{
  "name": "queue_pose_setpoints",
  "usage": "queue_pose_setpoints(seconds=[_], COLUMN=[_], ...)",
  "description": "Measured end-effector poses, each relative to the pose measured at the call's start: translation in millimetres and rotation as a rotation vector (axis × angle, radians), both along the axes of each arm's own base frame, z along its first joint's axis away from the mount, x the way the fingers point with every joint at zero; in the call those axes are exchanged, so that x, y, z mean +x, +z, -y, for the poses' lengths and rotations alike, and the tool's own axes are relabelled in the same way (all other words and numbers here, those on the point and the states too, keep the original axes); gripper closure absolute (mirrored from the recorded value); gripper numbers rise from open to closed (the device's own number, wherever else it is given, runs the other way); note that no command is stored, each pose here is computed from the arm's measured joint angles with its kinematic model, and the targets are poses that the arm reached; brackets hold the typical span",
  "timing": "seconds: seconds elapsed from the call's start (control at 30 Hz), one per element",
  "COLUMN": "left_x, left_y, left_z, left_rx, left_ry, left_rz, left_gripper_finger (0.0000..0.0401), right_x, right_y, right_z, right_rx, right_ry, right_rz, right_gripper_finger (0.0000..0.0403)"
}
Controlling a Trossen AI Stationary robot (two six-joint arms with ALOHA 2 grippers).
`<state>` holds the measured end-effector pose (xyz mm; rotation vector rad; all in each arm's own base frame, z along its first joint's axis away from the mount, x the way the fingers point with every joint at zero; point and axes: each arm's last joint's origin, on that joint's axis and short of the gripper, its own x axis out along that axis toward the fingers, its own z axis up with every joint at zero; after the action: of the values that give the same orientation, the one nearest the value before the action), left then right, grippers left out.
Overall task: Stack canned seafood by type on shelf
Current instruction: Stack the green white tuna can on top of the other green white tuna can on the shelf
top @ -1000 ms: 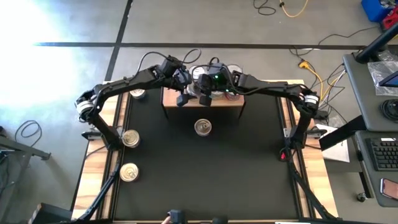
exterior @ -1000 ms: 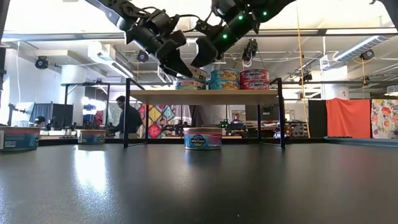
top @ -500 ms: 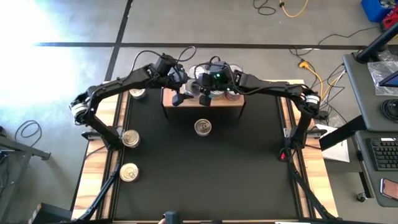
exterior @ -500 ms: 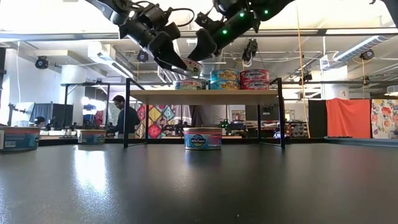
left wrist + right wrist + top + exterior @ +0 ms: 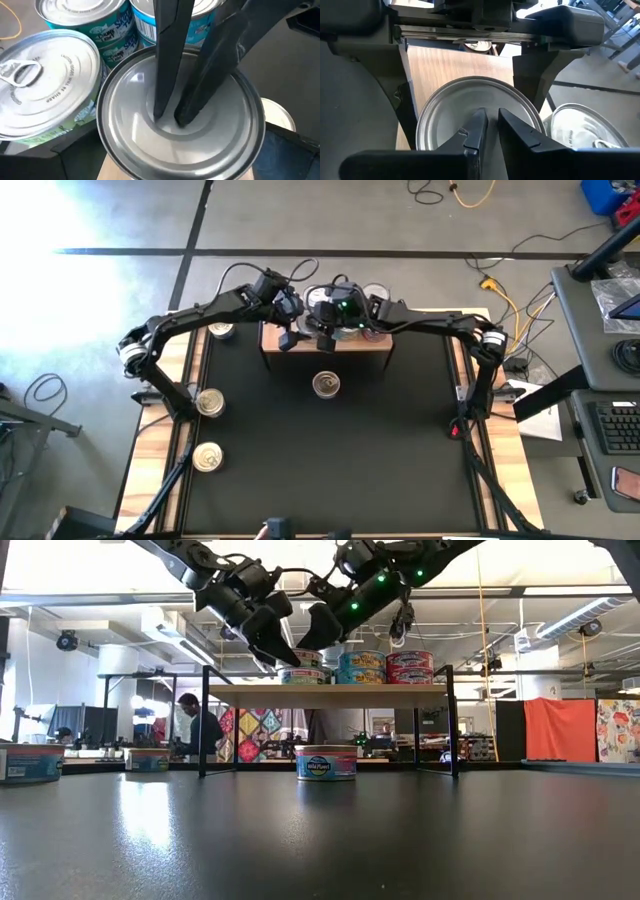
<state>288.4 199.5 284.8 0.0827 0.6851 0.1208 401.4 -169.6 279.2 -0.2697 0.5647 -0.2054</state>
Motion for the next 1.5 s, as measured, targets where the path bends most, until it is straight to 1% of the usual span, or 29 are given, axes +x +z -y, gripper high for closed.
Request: queue_pose_setpoints(seconds=[0.13,0.5,0.6,0.7,0.8,0.93,1.13,1.23,1.4,1.5], left_x=[-1.3,-2.5,-5.7,-11.2,-18.0,-24.7,-24.6,-22.1,-20.1,-19.7], left_y=[-1.6,-0.5,2.6,9.4,17.0,25.3,24.9,22.5,14.0,12.7], left_z=[1.1,2.1,4.3,8.4,13.1,17.8,18.0,18.3,17.1,17.0], left_rx=[-0.027,-0.023,-0.019,-0.038,-0.035,-0.021,-0.025,-0.029,-0.060,-0.060], left_ry=[0.009,0.015,0.015,0.015,0.021,0.027,0.031,0.027,0.036,0.040], left_rz=[-0.021,-0.031,-0.040,-0.076,-0.101,-0.091,-0.083,-0.085,-0.121,-0.129], left_gripper_finger=[0.0003,0.0002,0.0002,0.0002,0.0002,0.0002,0.0001,0.0001,0.0001,0.0001], right_x=[0.5,-0.8,-0.9,-0.9,-1.4,-3.2,-3.0,-1.2,2.6,3.6], right_y=[-1.8,-3.2,-3.5,-4.1,-4.6,-7.6,-8.4,-7.3,-2.9,-1.8], right_z=[-0.3,-1.3,-1.4,-2.4,-2.7,-2.4,-3.9,-6.7,-11.2,-12.0], right_rx=[0.020,0.028,0.025,0.028,0.032,0.039,0.042,0.047,0.031,0.029], right_ry=[-0.003,0.001,0.007,0.013,0.014,0.005,0.007,0.033,0.049,0.055], right_rz=[-0.004,-0.024,-0.029,-0.036,-0.044,-0.071,-0.079,-0.060,-0.017,-0.004], right_gripper_finger=[0.0354,0.0364,0.0364,0.0364,0.0365,0.0365,0.0365,0.0365,0.0365,0.0365])
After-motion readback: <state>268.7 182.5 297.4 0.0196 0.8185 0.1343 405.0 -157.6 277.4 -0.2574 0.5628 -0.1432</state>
